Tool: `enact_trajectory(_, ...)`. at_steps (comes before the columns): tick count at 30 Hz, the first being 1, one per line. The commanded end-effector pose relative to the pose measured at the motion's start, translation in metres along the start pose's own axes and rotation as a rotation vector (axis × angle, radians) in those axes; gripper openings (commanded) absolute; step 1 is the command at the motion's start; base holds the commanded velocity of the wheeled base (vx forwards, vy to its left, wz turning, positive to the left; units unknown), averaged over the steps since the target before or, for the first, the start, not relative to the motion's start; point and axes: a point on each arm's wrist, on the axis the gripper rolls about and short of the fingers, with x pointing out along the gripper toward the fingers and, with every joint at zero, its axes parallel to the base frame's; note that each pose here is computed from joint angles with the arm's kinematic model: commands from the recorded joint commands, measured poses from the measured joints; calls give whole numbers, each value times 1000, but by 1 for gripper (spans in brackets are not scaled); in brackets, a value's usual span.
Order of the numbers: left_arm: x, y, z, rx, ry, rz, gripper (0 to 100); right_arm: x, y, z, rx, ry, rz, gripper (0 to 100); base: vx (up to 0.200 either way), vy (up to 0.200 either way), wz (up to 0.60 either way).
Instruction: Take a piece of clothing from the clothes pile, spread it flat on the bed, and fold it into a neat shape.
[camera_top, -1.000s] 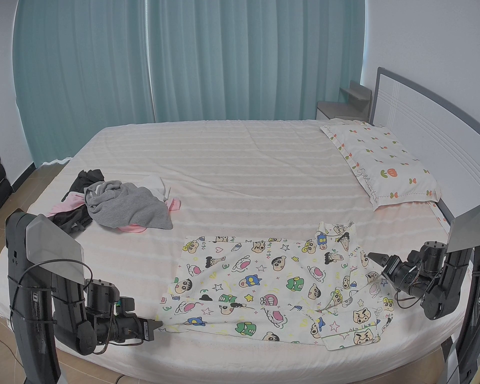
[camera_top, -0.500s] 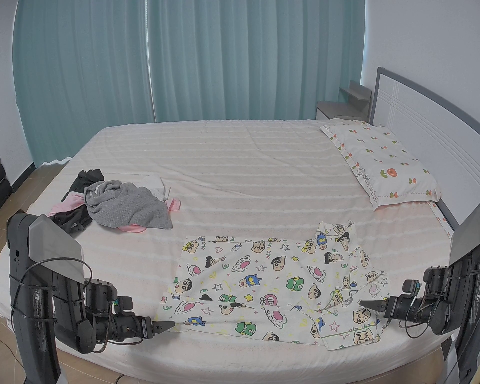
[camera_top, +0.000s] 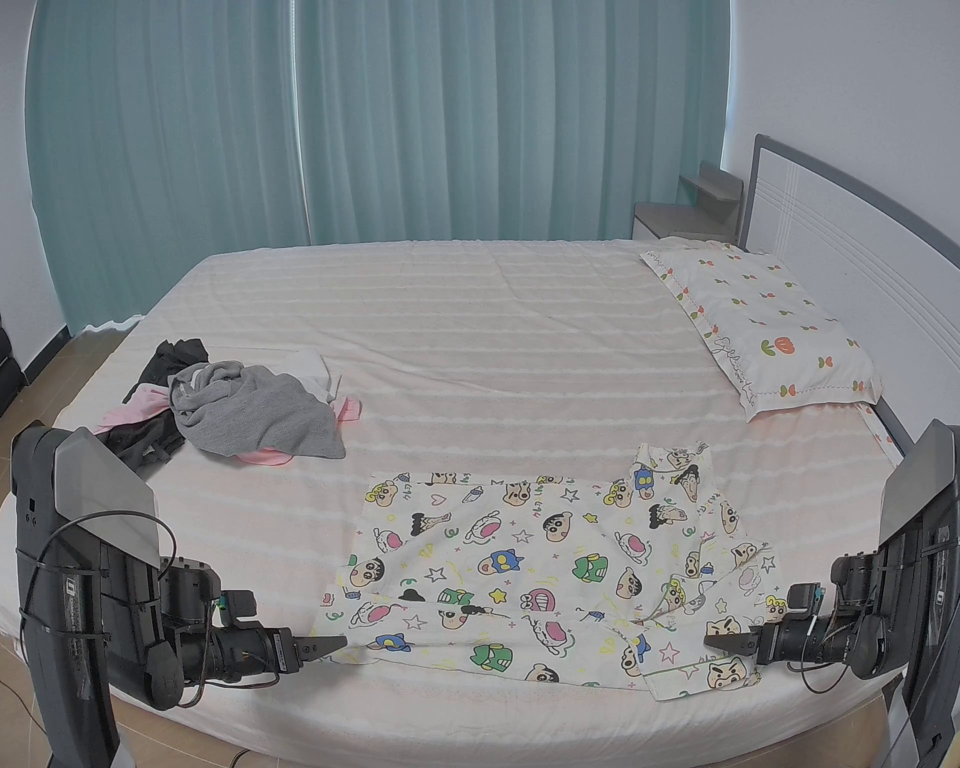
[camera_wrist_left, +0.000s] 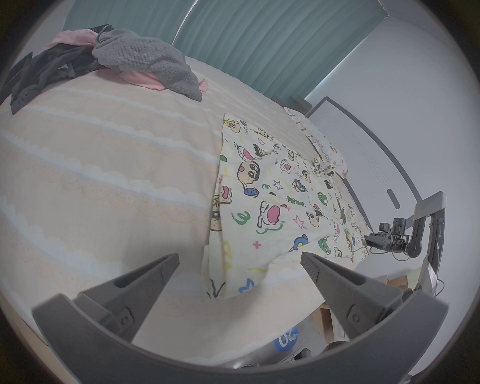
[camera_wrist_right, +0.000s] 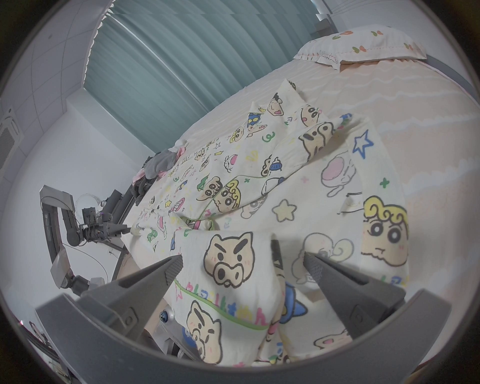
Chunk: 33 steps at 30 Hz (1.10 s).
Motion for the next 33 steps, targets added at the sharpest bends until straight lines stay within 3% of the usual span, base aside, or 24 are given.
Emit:
enact_trajectory(1,0,1,-4,-6,8,4,100,10,-1,2,-29,-6,19,0,0,0,0)
enact_trajectory(10,1,3,-7,1,-5,2,100,7,-2,3,-24,-15,58,0,0,0,0)
enact_trajectory(17,1,3,-7,2,-4,2,100,-4,2,19,-51,-79,68,0,0,0,0)
enact_trajectory(33,1,3,-7,1,-2,2,100,1,-3,37,-93,-152,51,0,0,0,0)
